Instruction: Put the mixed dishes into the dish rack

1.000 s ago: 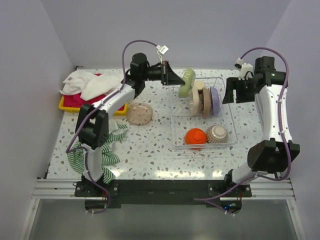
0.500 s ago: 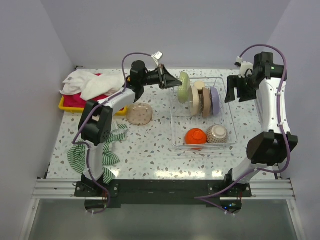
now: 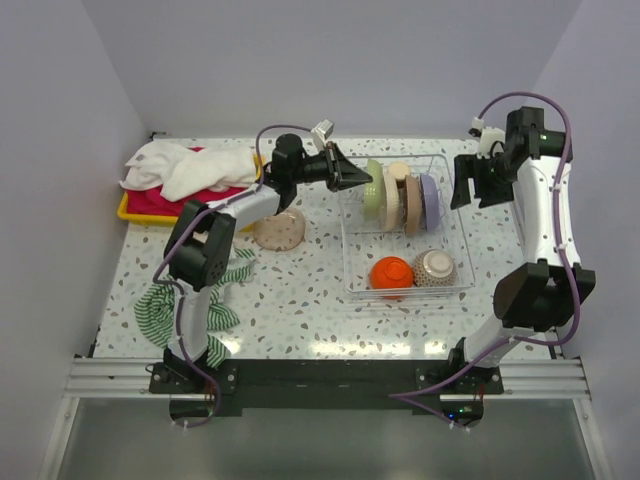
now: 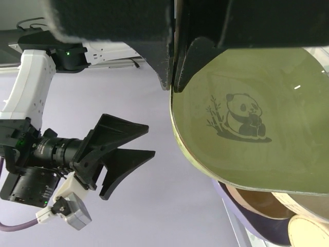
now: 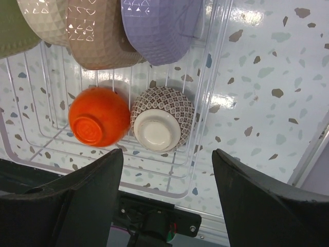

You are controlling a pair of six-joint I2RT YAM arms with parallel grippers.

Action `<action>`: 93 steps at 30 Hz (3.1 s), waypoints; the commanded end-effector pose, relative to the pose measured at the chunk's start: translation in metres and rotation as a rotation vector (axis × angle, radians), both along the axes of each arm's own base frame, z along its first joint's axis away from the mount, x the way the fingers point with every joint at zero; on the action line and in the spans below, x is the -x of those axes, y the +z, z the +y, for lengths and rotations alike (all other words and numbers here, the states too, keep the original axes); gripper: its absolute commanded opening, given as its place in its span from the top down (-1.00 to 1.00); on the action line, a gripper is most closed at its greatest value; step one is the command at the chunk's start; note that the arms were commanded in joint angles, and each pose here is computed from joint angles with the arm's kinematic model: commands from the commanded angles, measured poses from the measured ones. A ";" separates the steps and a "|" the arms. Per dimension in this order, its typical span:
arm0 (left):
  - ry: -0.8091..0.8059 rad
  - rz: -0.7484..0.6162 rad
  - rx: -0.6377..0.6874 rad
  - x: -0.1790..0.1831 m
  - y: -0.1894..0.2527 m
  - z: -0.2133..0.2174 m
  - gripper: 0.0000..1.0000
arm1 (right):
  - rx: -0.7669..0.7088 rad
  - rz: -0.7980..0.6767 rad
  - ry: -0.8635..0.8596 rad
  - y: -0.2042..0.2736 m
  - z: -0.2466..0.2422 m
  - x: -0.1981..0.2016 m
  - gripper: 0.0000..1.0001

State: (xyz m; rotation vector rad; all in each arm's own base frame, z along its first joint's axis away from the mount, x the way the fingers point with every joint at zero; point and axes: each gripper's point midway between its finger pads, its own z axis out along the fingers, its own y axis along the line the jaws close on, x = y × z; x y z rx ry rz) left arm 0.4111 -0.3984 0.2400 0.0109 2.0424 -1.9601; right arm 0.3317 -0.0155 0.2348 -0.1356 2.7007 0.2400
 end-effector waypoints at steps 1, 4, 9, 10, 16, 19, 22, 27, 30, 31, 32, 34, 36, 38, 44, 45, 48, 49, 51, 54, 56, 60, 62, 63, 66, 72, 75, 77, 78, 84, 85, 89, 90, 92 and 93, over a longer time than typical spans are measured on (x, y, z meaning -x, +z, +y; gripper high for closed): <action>0.018 0.067 -0.008 0.002 -0.020 0.000 1.00 | 0.027 -0.001 0.004 0.004 -0.003 0.011 -0.48; 0.035 0.105 -0.014 0.001 -0.031 0.001 1.00 | 0.029 0.004 0.004 0.003 -0.003 0.013 -0.48; 0.032 0.104 -0.003 0.001 -0.032 -0.005 1.00 | 0.035 0.010 0.009 0.001 -0.002 0.014 -0.48; 0.022 0.080 0.010 0.002 -0.025 -0.007 1.00 | 0.037 0.009 0.012 0.001 -0.001 0.014 -0.48; 0.034 -0.075 0.131 0.007 0.042 -0.011 1.00 | 0.051 0.019 0.024 -0.002 0.002 0.017 -0.48; 0.013 -0.099 0.161 0.019 0.052 -0.017 1.00 | 0.055 0.027 0.032 -0.004 0.003 0.019 -0.48; 0.012 -0.068 0.151 0.022 0.042 -0.020 1.00 | 0.060 0.026 0.033 -0.004 0.003 0.017 -0.48; 0.024 -0.032 0.134 0.018 0.019 -0.021 1.00 | 0.074 0.022 0.037 -0.003 0.002 0.017 -0.49; 0.033 -0.025 0.134 0.018 0.014 -0.019 1.00 | 0.079 0.022 0.039 -0.003 0.002 0.018 -0.49; 0.042 -0.022 0.136 0.018 0.013 -0.017 1.00 | 0.081 0.023 0.039 -0.003 0.002 0.018 -0.49; 0.047 -0.031 0.143 0.018 0.016 -0.015 1.00 | 0.079 0.027 0.040 -0.006 0.002 0.019 -0.49; 0.067 -0.019 0.142 0.018 0.010 -0.011 1.00 | 0.078 0.032 0.038 -0.008 0.002 0.021 -0.49; 0.080 -0.014 0.143 0.018 0.007 -0.005 1.00 | 0.078 0.037 0.038 -0.010 0.002 0.022 -0.49; 0.088 -0.024 0.147 0.018 0.009 -0.002 1.00 | 0.076 0.038 0.039 -0.011 0.003 0.021 -0.49; 0.114 0.035 0.095 0.007 -0.018 -0.003 1.00 | 0.073 0.038 0.039 -0.013 0.003 0.016 -0.49; 0.120 0.035 0.089 0.005 -0.022 -0.003 1.00 | 0.073 0.038 0.040 -0.013 0.004 0.015 -0.49; 0.132 0.065 0.052 -0.002 -0.041 -0.006 1.00 | 0.071 0.041 0.041 -0.014 0.004 0.014 -0.49; 0.133 0.069 0.046 -0.003 -0.045 -0.006 1.00 | 0.072 0.042 0.042 -0.015 0.004 0.014 -0.49; 0.137 0.094 0.025 -0.004 -0.057 -0.007 1.00 | 0.069 0.047 0.043 -0.016 0.005 0.014 -0.49; 0.146 0.122 -0.003 -0.006 -0.069 -0.007 0.71 | 0.065 0.052 0.044 -0.018 0.005 0.014 -0.49; 0.152 0.105 -0.005 -0.007 -0.067 -0.007 0.50 | 0.060 0.052 0.045 -0.019 0.006 0.013 -0.49; 0.131 0.044 -0.058 -0.002 -0.062 -0.004 -0.25 | 0.044 0.052 0.047 -0.020 0.009 0.012 -0.49; 0.099 0.032 -0.109 0.004 -0.061 0.003 -0.39 | 0.034 0.048 0.048 -0.019 0.011 0.011 -0.49; 0.087 -0.017 -0.159 0.005 -0.068 0.008 -0.41 | 0.025 0.048 0.047 -0.019 0.012 0.011 -0.49; 0.068 -0.019 -0.260 0.007 -0.087 0.033 -0.50 | 0.003 0.035 0.048 -0.016 0.016 0.008 -0.50; 0.006 -0.085 -0.356 0.016 -0.100 0.074 -0.66 | -0.040 0.021 0.056 -0.013 0.024 0.005 -0.50; -0.060 -0.191 -0.373 0.025 -0.087 0.089 -0.65 | -0.062 0.007 0.061 -0.009 0.028 0.001 -0.50; -0.170 -0.276 -0.459 0.037 -0.090 0.106 -0.64 | -0.083 -0.008 0.070 -0.004 0.031 -0.002 -0.50; -0.214 -0.336 -0.501 0.040 -0.093 0.112 -0.64 | -0.091 -0.015 0.073 -0.002 0.033 -0.004 -0.50; -0.522 -0.706 -0.994 0.051 -0.136 0.186 -0.60 | -0.144 -0.078 0.099 0.017 0.043 -0.014 -0.50; -0.523 -0.771 -1.040 0.052 -0.138 0.195 -0.60 | -0.150 -0.101 0.102 0.024 0.044 -0.017 -0.50; -0.642 -1.055 -1.156 0.052 -0.143 0.220 -0.59 | -0.173 -0.158 0.113 0.041 0.049 -0.022 -0.50; -0.677 -1.072 -1.195 0.054 -0.145 0.225 -0.59 | -0.173 -0.170 0.115 0.045 0.049 -0.023 -0.50; -0.722 -1.102 -1.230 0.054 -0.149 0.230 -0.57 | -0.174 -0.179 0.122 0.047 0.050 -0.023 -0.50; -0.731 -1.109 -1.250 0.052 -0.149 0.233 -0.57 | -0.177 -0.185 0.123 0.050 0.051 -0.022 -0.50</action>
